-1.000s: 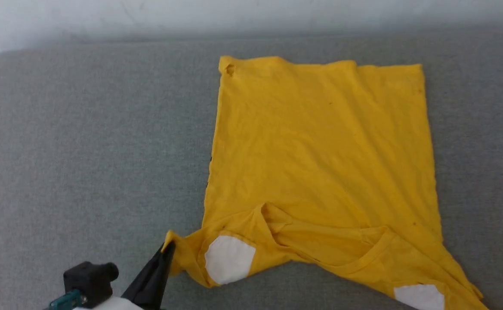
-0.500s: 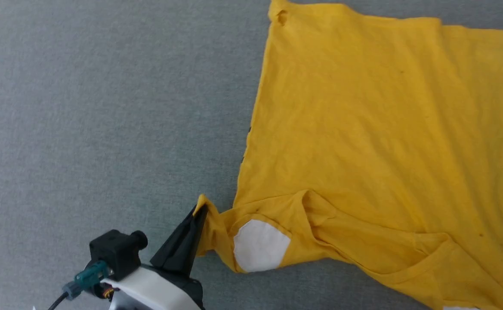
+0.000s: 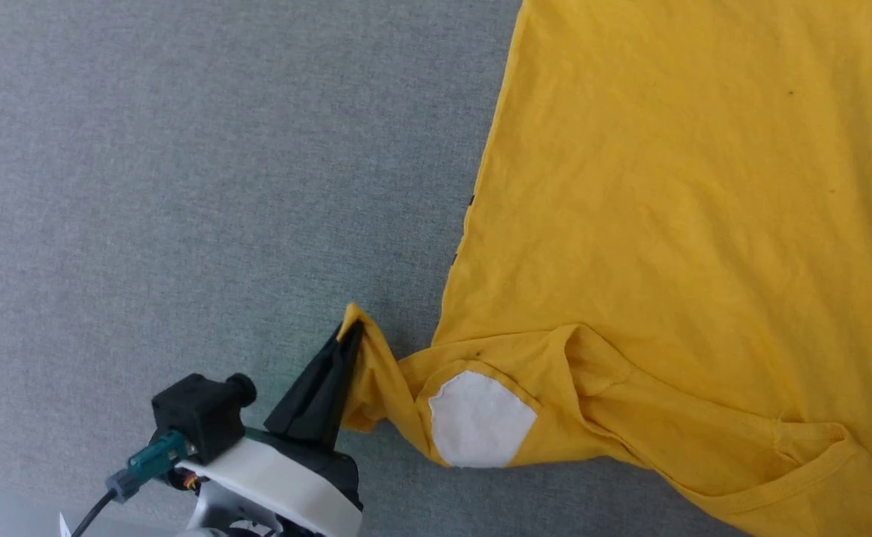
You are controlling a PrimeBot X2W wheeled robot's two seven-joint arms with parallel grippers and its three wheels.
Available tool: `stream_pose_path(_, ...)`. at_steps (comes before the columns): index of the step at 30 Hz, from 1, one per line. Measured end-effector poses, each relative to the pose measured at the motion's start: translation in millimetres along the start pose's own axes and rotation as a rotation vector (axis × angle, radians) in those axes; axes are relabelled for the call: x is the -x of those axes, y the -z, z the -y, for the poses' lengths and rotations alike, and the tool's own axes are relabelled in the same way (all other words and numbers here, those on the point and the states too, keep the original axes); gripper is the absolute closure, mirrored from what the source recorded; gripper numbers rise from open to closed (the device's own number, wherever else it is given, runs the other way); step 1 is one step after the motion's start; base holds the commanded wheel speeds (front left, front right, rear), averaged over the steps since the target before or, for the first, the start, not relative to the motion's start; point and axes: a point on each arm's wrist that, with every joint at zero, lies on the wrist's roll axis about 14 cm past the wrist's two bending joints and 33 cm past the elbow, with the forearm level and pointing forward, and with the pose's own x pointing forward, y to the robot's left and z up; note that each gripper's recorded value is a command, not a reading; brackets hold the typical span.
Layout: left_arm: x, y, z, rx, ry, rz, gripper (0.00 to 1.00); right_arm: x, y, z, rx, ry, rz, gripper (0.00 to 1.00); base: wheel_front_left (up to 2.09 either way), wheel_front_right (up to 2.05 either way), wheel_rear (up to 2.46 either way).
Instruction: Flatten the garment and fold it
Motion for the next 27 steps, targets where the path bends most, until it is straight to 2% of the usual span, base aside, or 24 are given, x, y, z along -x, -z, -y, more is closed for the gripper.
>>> stream_pose_path(9,-1,-14,-7,-0.001,-0.029,0.056,1.0,15,-17,-6,-0.013,-0.025,0.083,1.0,0.0,0.0,0.0)
stream_pose_path(14,9,-17,-6,-0.013,-0.031,0.065,1.0,50,-44,0,-0.029,-0.036,0.189,1.0,0.0,0.0,0.0)
stream_pose_path(17,15,-21,-3,-0.008,-0.02,0.081,1.0,78,-44,13,-0.056,-0.028,0.227,1.0,0.0,0.0,0.0)
stream_pose_path(22,28,-24,4,-0.025,0.005,0.088,1.0,133,-15,59,-0.14,0.059,0.261,1.0,0.0,0.0,0.0)
stream_pose_path(25,33,-25,11,-0.03,0.029,0.094,1.0,172,25,94,-0.198,0.154,0.25,1.0,0.0,0.0,0.0)
stream_pose_path(27,34,-24,16,-0.034,0.047,0.094,1.0,199,65,114,-0.268,0.223,0.223,1.0,0.0,0.0,0.0)
